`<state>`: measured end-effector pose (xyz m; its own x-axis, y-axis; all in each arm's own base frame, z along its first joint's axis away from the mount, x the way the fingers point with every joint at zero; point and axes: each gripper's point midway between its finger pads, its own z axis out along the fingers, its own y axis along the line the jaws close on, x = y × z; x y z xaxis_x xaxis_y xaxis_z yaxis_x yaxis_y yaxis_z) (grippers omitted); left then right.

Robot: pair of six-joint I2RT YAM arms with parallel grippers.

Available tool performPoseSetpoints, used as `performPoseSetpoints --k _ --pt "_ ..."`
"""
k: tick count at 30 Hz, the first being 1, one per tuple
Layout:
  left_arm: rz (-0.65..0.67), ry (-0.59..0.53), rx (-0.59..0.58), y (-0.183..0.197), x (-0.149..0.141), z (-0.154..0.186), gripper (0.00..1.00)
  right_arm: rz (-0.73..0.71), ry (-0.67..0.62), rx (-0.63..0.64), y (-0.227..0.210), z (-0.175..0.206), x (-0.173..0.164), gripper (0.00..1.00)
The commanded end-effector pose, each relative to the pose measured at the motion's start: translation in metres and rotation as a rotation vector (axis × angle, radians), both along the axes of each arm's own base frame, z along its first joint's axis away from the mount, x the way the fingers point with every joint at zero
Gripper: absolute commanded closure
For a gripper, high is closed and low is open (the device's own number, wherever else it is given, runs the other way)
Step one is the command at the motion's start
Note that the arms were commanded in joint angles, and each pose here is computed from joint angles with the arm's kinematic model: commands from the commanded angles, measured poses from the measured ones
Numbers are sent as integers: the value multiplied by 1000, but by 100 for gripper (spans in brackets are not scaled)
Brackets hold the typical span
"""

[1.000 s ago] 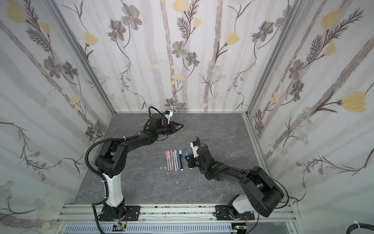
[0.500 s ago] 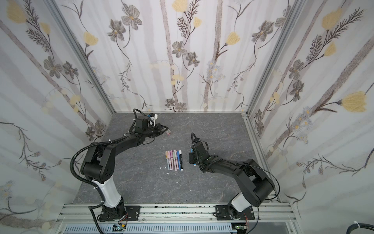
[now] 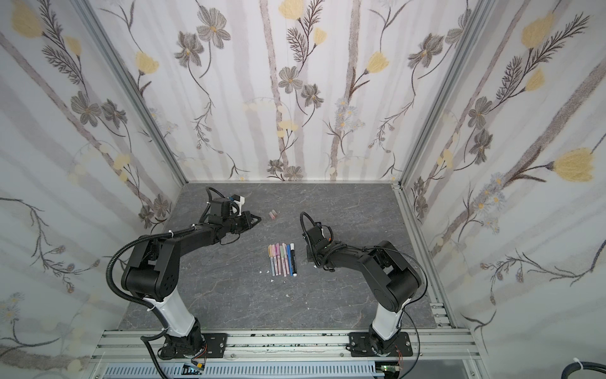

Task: Remove pen caps from pens
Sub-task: Place the pen at the center of the table.

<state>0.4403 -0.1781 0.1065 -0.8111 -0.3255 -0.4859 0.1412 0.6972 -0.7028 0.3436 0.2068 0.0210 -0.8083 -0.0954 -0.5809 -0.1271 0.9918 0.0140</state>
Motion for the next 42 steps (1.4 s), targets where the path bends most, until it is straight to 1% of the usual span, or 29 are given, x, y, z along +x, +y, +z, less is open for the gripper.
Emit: performPoseSetpoints --k 1,7,12,22,27,31,38,42 --pt "-10 -37 -5 -1 3 5 100 -17 -4 -52 -8 0 1 89" --pt "-13 -30 -18 -3 5 1 100 -21 -19 -79 -11 4 4 80" --pt "-13 -27 -21 -3 5 -2 100 -22 -31 -113 -15 8 7 77" --pt "-15 -12 -26 -4 4 -9 100 -37 -53 -171 -26 16 8 76" --pt "-16 -9 -33 -5 5 -12 100 -29 -71 -176 -26 23 10 76" --pt "-18 3 -42 -7 8 -18 100 -6 -93 -145 -20 32 12 76" --pt "-21 26 -60 -16 23 -34 100 27 -167 -13 -6 69 10 73" --pt "-17 36 -66 -22 33 -43 100 39 -183 22 -4 82 6 72"
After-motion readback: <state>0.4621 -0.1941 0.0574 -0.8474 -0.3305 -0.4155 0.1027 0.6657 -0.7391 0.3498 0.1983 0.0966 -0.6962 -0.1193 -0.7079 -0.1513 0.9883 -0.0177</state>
